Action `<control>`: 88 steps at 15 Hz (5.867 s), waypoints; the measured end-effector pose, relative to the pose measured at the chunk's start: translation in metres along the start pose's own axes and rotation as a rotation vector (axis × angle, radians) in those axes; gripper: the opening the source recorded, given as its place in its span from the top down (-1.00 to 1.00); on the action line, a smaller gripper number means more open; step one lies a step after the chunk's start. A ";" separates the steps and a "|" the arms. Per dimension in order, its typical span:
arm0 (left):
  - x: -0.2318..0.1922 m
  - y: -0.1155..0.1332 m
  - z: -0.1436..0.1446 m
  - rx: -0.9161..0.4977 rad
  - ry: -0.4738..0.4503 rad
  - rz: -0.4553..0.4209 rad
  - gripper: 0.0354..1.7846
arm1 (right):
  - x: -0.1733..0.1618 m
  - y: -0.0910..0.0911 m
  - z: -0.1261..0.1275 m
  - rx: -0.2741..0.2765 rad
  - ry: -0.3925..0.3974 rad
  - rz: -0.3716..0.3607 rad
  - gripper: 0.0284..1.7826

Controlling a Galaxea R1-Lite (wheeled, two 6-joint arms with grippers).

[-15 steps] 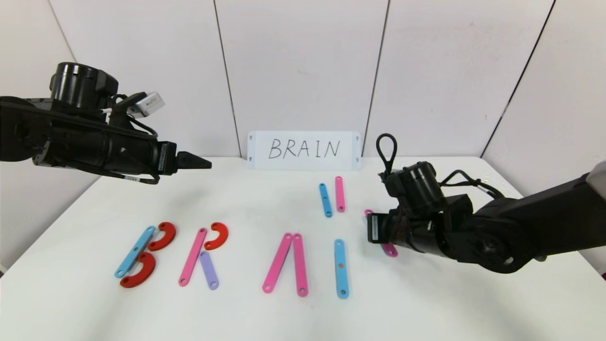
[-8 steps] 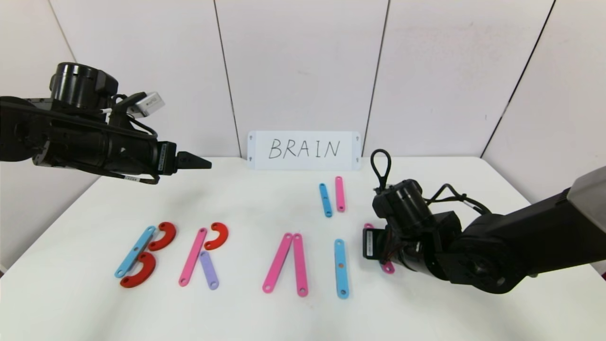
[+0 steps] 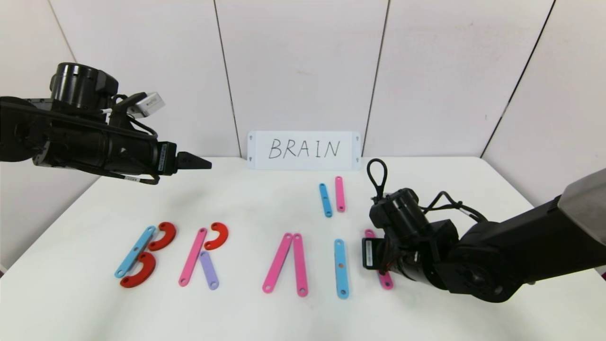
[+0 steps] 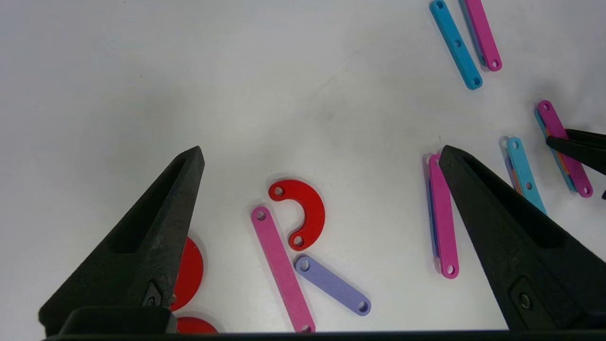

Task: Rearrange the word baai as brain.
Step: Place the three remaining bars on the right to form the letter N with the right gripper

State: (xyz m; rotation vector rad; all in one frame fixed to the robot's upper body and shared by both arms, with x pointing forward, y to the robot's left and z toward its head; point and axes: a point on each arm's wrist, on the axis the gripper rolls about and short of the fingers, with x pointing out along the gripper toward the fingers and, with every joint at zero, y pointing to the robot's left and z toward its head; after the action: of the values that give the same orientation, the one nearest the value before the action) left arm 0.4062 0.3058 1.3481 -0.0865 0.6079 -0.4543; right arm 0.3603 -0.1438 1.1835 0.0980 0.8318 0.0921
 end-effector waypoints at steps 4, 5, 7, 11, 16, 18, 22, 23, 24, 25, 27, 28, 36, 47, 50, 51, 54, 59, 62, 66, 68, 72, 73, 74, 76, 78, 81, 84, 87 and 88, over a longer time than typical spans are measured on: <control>0.000 0.000 0.000 0.000 0.000 0.000 -0.94 | 0.000 -0.001 -0.001 -0.003 0.004 -0.002 0.44; 0.000 0.000 0.000 0.000 0.000 0.000 -0.94 | -0.001 -0.001 -0.001 -0.002 0.003 -0.002 0.29; 0.000 0.000 0.000 -0.001 0.002 -0.001 -0.94 | -0.002 -0.001 0.000 0.000 0.001 -0.001 -0.08; 0.001 -0.001 -0.001 0.001 0.003 -0.002 -0.94 | -0.004 -0.002 0.002 0.004 -0.009 -0.002 -0.74; 0.001 -0.001 0.000 0.000 0.003 -0.002 -0.94 | -0.013 -0.001 0.017 0.017 -0.062 0.015 -0.95; 0.001 -0.001 0.000 0.000 0.002 -0.001 -0.94 | -0.016 0.004 0.030 0.004 -0.099 0.035 -0.95; 0.000 -0.001 0.000 0.002 -0.001 -0.001 -0.94 | -0.014 0.016 0.064 -0.127 -0.179 0.083 -0.95; 0.000 -0.001 0.000 0.002 -0.001 -0.001 -0.94 | -0.011 0.021 0.073 -0.159 -0.198 0.101 -0.95; -0.001 -0.001 0.001 0.002 -0.002 0.000 -0.94 | -0.008 0.026 0.081 -0.180 -0.210 0.115 -0.95; -0.001 -0.001 0.001 0.002 -0.003 0.000 -0.94 | -0.006 0.030 0.089 -0.191 -0.221 0.130 -0.95; -0.001 -0.001 0.001 0.003 -0.004 0.000 -0.94 | 0.001 0.041 0.105 -0.198 -0.228 0.152 -0.95; -0.001 -0.001 0.001 0.003 -0.004 -0.001 -0.94 | 0.005 0.046 0.111 -0.200 -0.229 0.157 -0.95; -0.001 -0.001 0.001 0.003 -0.004 0.000 -0.94 | 0.058 0.073 0.122 -0.253 -0.170 0.173 -0.95; 0.001 -0.001 0.000 0.001 0.001 -0.001 -0.94 | 0.096 0.082 0.108 -0.298 -0.116 0.155 -0.95; 0.001 -0.001 0.000 0.001 0.002 -0.001 -0.94 | 0.099 0.082 0.107 -0.296 -0.114 0.154 -0.95; 0.001 -0.001 0.000 0.001 0.003 -0.001 -0.94 | 0.099 0.083 0.107 -0.296 -0.114 0.154 -0.95; 0.001 -0.001 0.000 0.001 0.002 -0.001 -0.94 | 0.101 0.083 0.106 -0.296 -0.111 0.154 -0.95; 0.001 -0.001 0.000 0.002 0.001 -0.001 -0.94 | 0.102 0.083 0.105 -0.296 -0.107 0.153 -0.95; 0.000 -0.001 0.000 0.002 0.000 0.000 -0.94 | 0.103 0.084 0.104 -0.294 -0.107 0.153 -0.82; 0.000 -0.001 0.000 0.002 0.000 0.000 -0.94 | 0.103 0.085 0.104 -0.296 -0.106 0.153 -0.24; 0.000 -0.001 0.000 0.002 -0.001 -0.001 -0.94 | 0.102 0.085 0.103 -0.297 -0.106 0.154 0.20; 0.000 -0.001 0.001 0.003 -0.002 -0.001 -0.94 | 0.102 0.085 0.104 -0.294 -0.106 0.152 0.72; 0.000 -0.001 0.001 0.003 -0.002 -0.001 -0.94 | 0.102 0.085 0.104 -0.292 -0.107 0.151 0.72; 0.000 -0.001 0.000 0.002 -0.001 -0.001 -0.94 | 0.101 0.085 0.104 -0.292 -0.107 0.151 0.72; 0.001 -0.001 0.000 0.001 0.000 -0.001 -0.94 | 0.100 0.085 0.104 -0.291 -0.106 0.150 0.72; 0.000 -0.001 0.001 0.002 -0.003 -0.001 -0.94 | 0.099 0.085 0.105 -0.291 -0.107 0.151 0.72; 0.000 -0.001 0.001 0.003 -0.003 0.000 -0.94 | 0.090 0.084 0.108 -0.289 -0.115 0.159 0.72; 0.000 -0.001 0.001 0.003 -0.004 -0.001 -0.94 | 0.072 0.079 0.119 -0.287 -0.138 0.183 0.72; -0.001 -0.001 0.001 0.003 -0.005 0.000 -0.94 | 0.045 0.070 0.128 -0.285 -0.146 0.241 0.72; -0.001 -0.001 0.001 0.003 -0.006 0.000 -0.94 | 0.034 0.064 0.130 -0.289 -0.141 0.266 0.72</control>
State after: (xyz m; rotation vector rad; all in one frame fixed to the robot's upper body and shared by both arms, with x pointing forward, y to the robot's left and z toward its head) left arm 0.4057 0.3052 1.3500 -0.0848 0.6013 -0.4548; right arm 0.4768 -0.0824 1.2532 -0.0572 0.6536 0.4490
